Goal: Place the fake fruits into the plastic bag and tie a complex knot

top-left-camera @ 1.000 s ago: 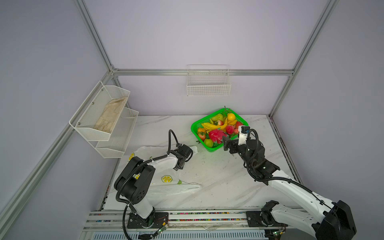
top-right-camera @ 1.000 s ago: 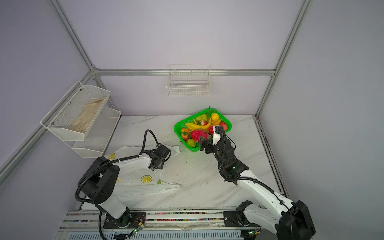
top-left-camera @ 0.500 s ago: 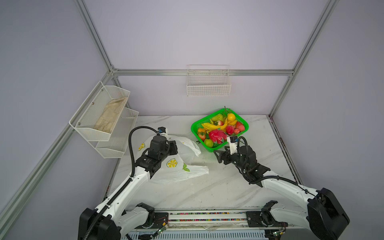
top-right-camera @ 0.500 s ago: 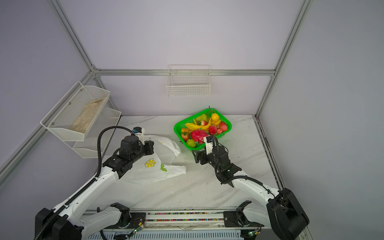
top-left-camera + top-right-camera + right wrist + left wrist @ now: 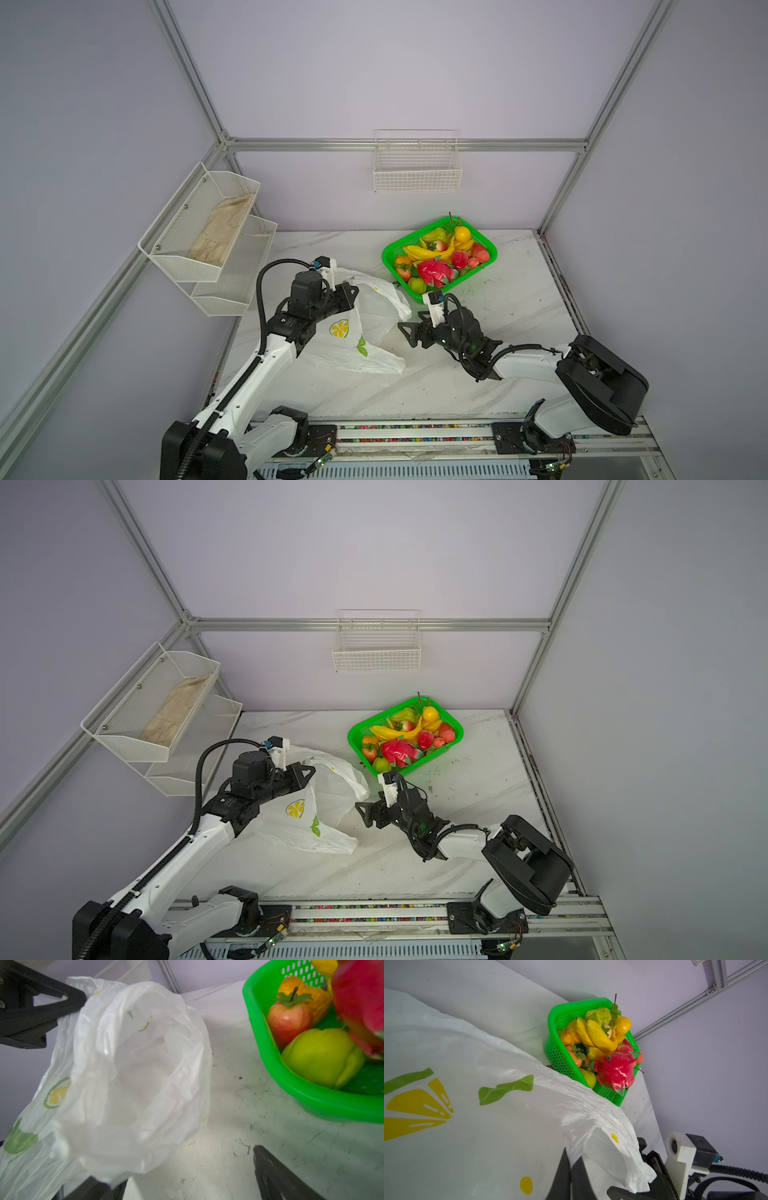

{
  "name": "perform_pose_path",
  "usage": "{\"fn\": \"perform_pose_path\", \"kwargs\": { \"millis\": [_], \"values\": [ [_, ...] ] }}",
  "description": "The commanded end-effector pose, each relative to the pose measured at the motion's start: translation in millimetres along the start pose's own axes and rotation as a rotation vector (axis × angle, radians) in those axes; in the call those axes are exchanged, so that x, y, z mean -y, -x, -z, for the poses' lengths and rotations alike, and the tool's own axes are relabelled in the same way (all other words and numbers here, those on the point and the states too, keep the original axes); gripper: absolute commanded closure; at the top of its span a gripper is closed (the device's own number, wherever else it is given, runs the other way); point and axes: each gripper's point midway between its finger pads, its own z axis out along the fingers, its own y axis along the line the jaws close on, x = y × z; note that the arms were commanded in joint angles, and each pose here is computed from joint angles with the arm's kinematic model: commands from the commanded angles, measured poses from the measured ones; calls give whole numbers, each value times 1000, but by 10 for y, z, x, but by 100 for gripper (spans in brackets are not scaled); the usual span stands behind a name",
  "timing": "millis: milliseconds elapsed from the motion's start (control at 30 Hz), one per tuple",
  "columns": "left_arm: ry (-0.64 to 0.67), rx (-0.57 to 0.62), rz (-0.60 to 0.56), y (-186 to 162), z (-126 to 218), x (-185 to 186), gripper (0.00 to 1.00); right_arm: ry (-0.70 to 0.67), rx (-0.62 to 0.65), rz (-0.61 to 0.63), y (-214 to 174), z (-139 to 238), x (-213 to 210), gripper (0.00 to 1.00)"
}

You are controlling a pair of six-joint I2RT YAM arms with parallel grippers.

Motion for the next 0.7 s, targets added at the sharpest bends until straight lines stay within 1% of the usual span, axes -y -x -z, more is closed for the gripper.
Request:
{"fn": "perform_pose_path", "kwargs": {
  "millis": [0, 67, 100, 133, 200, 233, 333, 400, 433, 500, 567, 667],
  "values": [
    [-42, -13, -1, -81, 45, 33, 100, -13, 198, 125, 472, 6, -56, 6],
    [-31, -22, -11, -105, 54, 13, 100, 4, 238, 169, 591, 0, -120, 8],
    [-31, -28, -17, -115, 55, 13, 100, 8, 254, 190, 639, -8, -142, 12],
    [-32, -34, -29, -130, 53, 10, 100, 14, 268, 213, 680, -9, -166, 19],
    [-37, -53, -65, -162, 45, 13, 100, 36, 291, 254, 754, 1, -234, 36],
    [-26, -59, -66, -169, 45, -3, 100, 53, 294, 277, 774, -2, -282, 49],
    [-8, -76, -66, -184, 28, -34, 100, 62, 266, 300, 772, -49, -317, 81],
    [-6, -77, -72, -180, 20, -37, 100, 49, 249, 286, 788, -57, -305, 95],
    [3, -71, -85, -168, 17, -51, 100, 43, 243, 268, 827, -44, -313, 100],
    [55, -64, -107, -166, 10, -127, 99, 43, 235, 217, 933, 1, -364, 100],
    [126, -68, -144, -207, 13, -207, 94, 38, 236, 155, 1043, 50, -433, 100],
    [219, -68, -203, -285, 26, -279, 83, 14, 220, 66, 1117, 59, -540, 100]
  ]
}}
